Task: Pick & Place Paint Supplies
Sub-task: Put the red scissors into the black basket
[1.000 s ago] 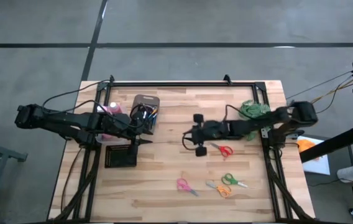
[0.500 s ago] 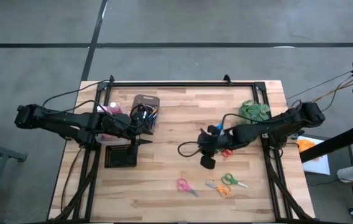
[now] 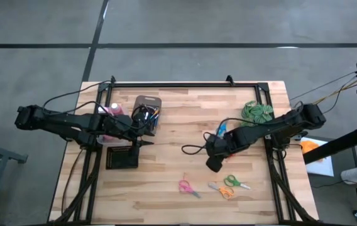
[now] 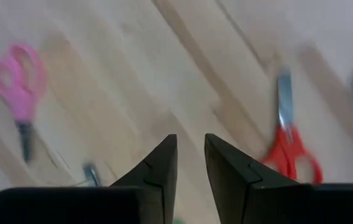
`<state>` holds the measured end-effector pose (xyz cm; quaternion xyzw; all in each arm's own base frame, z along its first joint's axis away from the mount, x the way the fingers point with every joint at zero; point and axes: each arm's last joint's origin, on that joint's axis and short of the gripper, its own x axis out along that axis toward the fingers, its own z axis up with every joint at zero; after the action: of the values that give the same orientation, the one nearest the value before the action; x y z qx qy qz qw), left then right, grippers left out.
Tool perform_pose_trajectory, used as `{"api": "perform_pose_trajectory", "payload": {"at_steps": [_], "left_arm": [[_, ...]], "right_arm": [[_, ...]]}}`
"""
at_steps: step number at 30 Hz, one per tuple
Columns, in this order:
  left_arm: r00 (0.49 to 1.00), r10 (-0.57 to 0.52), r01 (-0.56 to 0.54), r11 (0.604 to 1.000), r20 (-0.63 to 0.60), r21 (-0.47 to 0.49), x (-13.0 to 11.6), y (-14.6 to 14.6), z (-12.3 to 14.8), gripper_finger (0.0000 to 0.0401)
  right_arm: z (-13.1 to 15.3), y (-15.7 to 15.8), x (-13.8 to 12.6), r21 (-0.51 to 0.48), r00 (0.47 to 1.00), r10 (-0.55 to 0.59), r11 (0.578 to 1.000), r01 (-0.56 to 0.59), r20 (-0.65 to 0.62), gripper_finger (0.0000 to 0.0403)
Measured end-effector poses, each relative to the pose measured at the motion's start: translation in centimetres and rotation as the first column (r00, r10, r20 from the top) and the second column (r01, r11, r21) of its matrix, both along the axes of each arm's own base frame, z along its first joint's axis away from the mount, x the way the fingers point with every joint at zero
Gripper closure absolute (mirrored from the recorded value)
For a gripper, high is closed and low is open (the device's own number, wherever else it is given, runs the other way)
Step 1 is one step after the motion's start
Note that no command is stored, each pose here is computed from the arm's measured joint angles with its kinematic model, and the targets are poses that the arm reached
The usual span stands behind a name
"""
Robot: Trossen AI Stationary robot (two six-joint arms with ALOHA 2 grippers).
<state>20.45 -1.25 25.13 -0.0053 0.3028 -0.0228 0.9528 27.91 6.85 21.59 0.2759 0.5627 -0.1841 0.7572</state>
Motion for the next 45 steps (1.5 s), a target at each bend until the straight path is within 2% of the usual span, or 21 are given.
{"api": "perform_pose_trajectory", "payload": {"at_steps": [6, 15, 26, 38, 45], "left_arm": [[1.000, 0.000, 0.000, 1.000, -0.005, 0.000, 0.0, 0.0, 0.0, 0.0236], [1.000, 0.000, 0.000, 1.000, -0.005, 0.000, 0.0, 0.0, 0.0, 0.0236], [1.000, 0.000, 0.000, 1.000, -0.005, 0.000, 0.0, 0.0, 0.0, 0.0236], [1.000, 0.000, 0.000, 1.000, -0.005, 0.000, 0.0, 0.0, 0.0, 0.0236], [1.000, 0.000, 0.000, 1.000, -0.004, 0.000, 0.0, 0.0, 0.0, 0.0236]], "right_arm": [[-1.8, -0.3, -1.9, 0.048, 0.989, -0.081, 0.995, 0.088, -0.126, 0.0322], [-4.1, -0.7, -3.5, 0.034, 0.964, -0.161, 0.984, 0.172, -0.212, 0.0322], [-6.6, -1.1, -4.7, 0.010, 0.969, -0.146, 0.988, 0.151, -0.200, 0.0321], [-7.2, -1.2, -4.8, -0.042, 0.968, -0.162, 0.987, 0.156, -0.191, 0.0321], [-8.1, -1.2, -4.5, -0.055, 0.968, -0.128, 0.991, 0.119, -0.217, 0.0321]]}}
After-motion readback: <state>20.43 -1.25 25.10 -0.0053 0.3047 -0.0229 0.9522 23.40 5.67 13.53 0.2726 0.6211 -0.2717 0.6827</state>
